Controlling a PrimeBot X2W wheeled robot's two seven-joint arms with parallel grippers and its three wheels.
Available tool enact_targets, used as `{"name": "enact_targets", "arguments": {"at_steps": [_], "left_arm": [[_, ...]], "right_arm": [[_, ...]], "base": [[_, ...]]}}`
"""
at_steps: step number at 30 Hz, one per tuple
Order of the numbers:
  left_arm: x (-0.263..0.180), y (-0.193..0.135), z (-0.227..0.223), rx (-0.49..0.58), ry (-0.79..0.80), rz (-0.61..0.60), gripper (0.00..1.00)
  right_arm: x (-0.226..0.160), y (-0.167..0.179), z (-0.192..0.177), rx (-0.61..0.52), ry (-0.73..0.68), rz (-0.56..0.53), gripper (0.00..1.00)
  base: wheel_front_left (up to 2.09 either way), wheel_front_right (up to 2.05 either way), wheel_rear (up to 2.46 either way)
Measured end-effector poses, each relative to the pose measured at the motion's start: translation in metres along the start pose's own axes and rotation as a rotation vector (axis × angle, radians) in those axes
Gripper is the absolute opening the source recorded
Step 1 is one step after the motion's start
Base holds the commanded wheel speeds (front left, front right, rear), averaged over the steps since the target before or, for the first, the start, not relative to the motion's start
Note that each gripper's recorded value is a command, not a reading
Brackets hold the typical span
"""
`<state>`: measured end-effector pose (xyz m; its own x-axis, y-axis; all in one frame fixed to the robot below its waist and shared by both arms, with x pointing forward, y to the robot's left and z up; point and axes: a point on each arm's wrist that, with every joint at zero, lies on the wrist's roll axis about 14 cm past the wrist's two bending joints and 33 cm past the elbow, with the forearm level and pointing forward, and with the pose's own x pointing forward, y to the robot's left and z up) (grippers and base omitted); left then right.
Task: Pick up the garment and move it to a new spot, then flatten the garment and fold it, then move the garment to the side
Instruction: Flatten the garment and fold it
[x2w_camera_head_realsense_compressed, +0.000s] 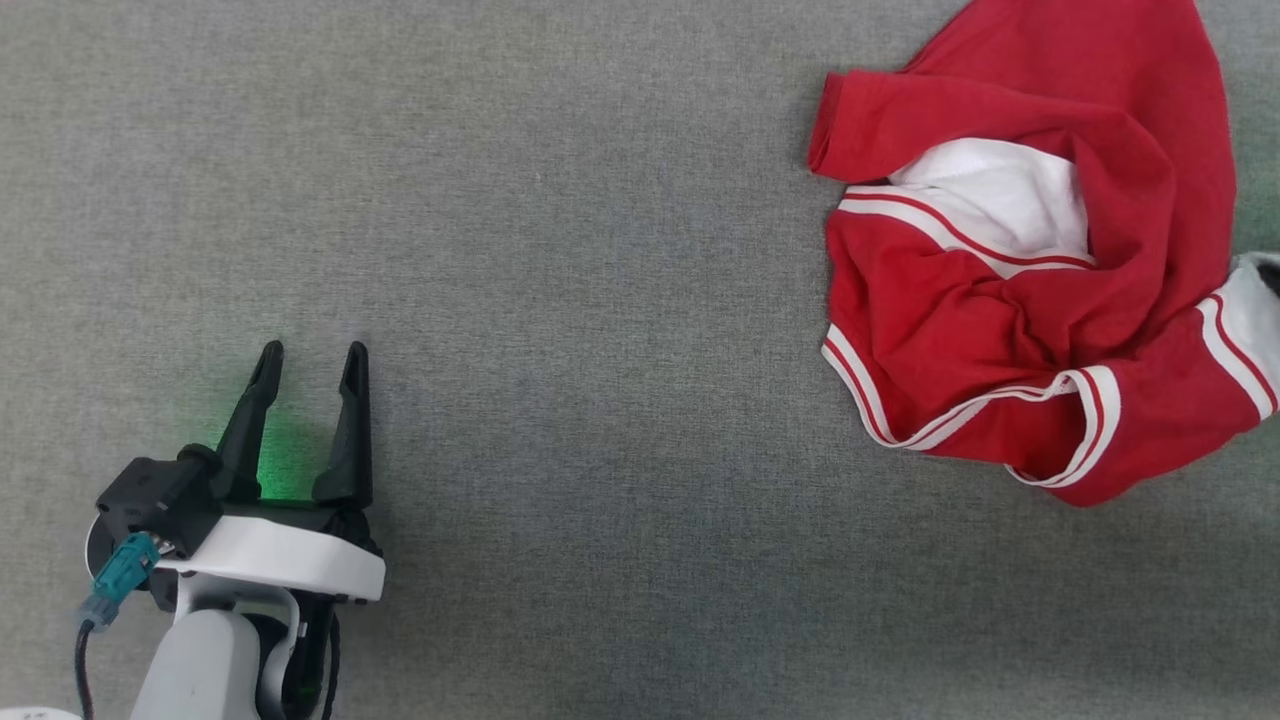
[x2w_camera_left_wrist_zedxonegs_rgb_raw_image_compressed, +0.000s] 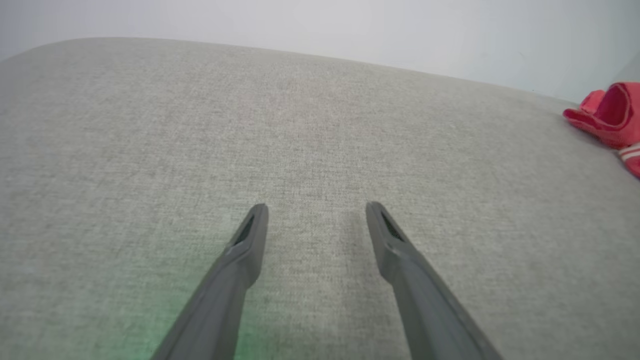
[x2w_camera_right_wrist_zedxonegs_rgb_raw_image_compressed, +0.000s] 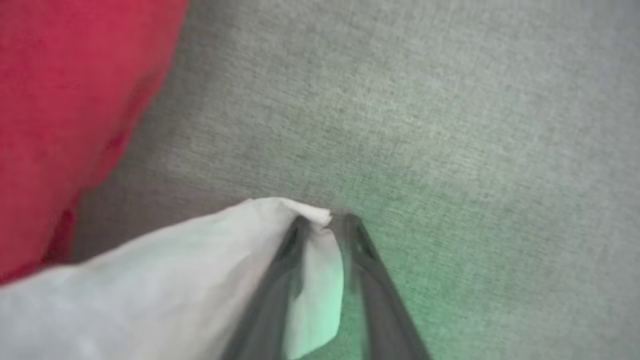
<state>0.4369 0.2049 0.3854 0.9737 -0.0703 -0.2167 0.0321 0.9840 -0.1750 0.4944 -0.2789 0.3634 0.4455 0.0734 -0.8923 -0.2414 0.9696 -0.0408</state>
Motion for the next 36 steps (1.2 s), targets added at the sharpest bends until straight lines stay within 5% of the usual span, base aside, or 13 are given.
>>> {"name": "enact_targets", "arguments": {"at_steps": [9,15,25,30,31,32,33,36], "left_arm": [[0.02,-0.007,0.004,0.012,-0.022,-0.038,1.0],[0.027,-0.015,0.0,0.015,-0.015,-0.07,1.0],[0.027,-0.016,-0.001,0.028,-0.005,-0.09,1.0],[0.027,-0.018,-0.001,0.039,0.0,-0.107,1.0],[0.027,-0.019,0.0,0.044,0.001,-0.113,1.0],[0.027,-0.02,0.0,0.05,0.001,-0.121,1.0],[0.027,-0.023,0.002,0.055,-0.001,-0.132,1.0],[0.03,-0.034,0.012,0.069,-0.025,-0.181,1.0]], "right_arm": [[-0.01,-0.038,0.02,0.104,-0.157,-0.076,0.0],[-0.032,-0.102,0.021,0.281,-0.292,-0.22,0.0],[-0.063,-0.178,-0.021,0.465,-0.355,-0.456,0.0],[-0.059,-0.18,-0.033,0.481,-0.363,-0.485,0.0],[-0.057,-0.176,-0.033,0.486,-0.376,-0.477,0.11],[-0.057,-0.173,-0.032,0.485,-0.393,-0.474,0.38],[-0.06,-0.174,-0.029,0.478,-0.417,-0.481,1.0],[-0.075,-0.177,-0.018,0.449,-0.512,-0.509,1.0]], "base": [[0.0,0.0,0.0],[0.0,0.0,0.0],[0.0,0.0,0.0],[0.0,0.0,0.0],[0.0,0.0,0.0],[0.0,0.0,0.0],[0.0,0.0,0.0],[0.0,0.0,0.0]]}}
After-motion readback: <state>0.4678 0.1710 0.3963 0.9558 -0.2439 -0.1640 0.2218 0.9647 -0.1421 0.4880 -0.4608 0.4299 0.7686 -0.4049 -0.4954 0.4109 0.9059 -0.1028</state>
